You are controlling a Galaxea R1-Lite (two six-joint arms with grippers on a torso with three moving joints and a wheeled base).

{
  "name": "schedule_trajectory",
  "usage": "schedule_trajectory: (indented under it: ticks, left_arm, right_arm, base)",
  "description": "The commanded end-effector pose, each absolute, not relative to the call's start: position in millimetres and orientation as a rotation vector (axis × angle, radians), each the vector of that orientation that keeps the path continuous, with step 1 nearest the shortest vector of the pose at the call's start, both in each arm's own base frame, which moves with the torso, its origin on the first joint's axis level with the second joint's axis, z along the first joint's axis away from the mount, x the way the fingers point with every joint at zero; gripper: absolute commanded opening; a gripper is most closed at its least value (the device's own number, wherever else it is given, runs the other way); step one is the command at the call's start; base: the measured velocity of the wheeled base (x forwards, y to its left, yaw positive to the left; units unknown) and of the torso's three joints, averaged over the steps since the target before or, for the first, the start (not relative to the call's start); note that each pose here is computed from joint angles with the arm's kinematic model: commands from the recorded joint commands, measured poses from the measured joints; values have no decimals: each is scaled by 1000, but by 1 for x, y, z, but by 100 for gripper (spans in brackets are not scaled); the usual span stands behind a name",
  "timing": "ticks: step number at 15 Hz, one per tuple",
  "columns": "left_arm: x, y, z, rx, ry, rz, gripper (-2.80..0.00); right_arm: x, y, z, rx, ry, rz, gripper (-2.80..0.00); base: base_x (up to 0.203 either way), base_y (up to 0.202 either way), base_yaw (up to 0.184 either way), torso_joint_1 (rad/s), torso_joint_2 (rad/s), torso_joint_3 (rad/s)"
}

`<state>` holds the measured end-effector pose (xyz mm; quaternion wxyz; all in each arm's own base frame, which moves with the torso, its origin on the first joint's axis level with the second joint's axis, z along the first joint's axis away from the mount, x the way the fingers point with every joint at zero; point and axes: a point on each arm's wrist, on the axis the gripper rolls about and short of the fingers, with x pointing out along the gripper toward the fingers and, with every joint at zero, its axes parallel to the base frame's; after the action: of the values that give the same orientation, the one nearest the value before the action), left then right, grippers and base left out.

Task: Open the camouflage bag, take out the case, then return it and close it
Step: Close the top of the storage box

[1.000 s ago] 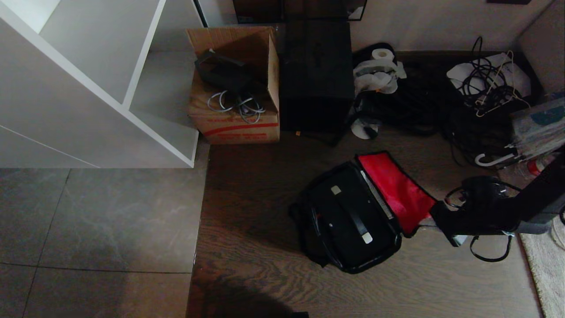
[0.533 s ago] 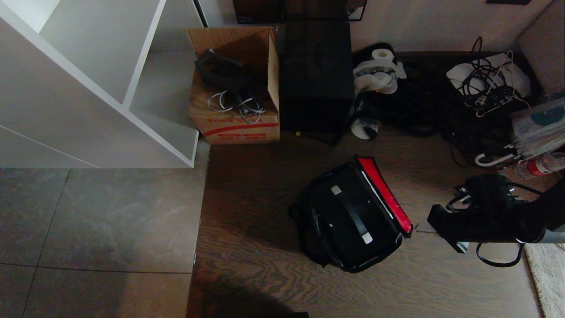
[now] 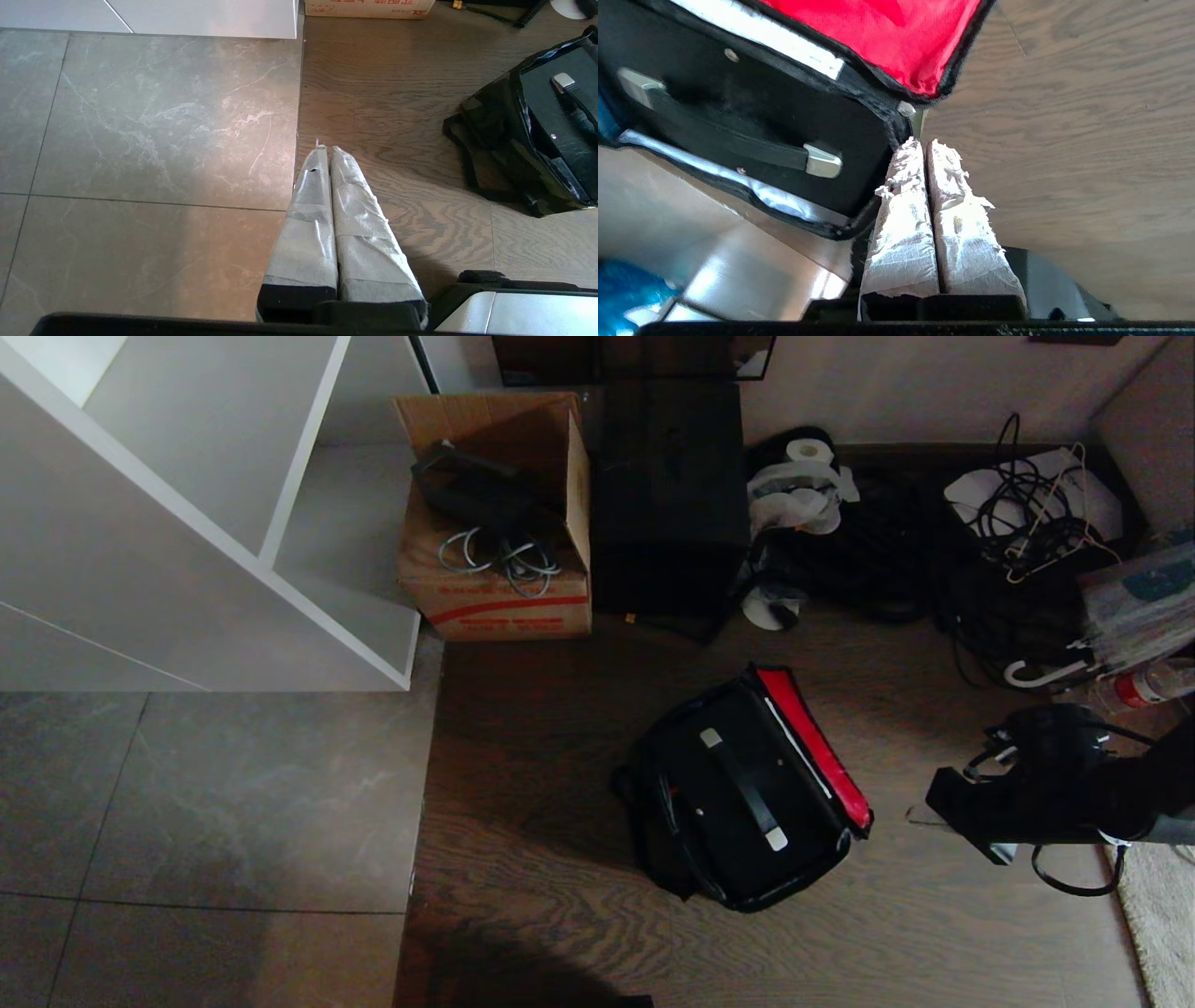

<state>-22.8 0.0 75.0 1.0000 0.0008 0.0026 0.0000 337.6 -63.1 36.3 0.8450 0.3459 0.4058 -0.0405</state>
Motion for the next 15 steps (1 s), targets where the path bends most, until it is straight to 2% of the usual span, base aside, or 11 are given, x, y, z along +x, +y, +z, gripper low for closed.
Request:
schedule_trajectory:
  ticks: [1,3,7,15]
  left_arm:
    - [-23,0,75,2,5,0,-280]
    - [-23,0,75,2,5,0,-280]
    - [-23,0,75,2,3,0,-280]
    - [-23,0,75,0,3,0,-280]
  right_arm:
    - [336,-80,21,662,909,-92,-280]
    - [327,-94,17,598,935,-84,-280]
    - [326,-95,35,674,877,106,-280]
    - [320,-94,45,679,864,103,-280]
  base:
    - [0,0,0,0,0,0]
    - [0,0,0,0,0,0]
    - [0,0,0,0,0,0]
    - [0,0,0,0,0,0]
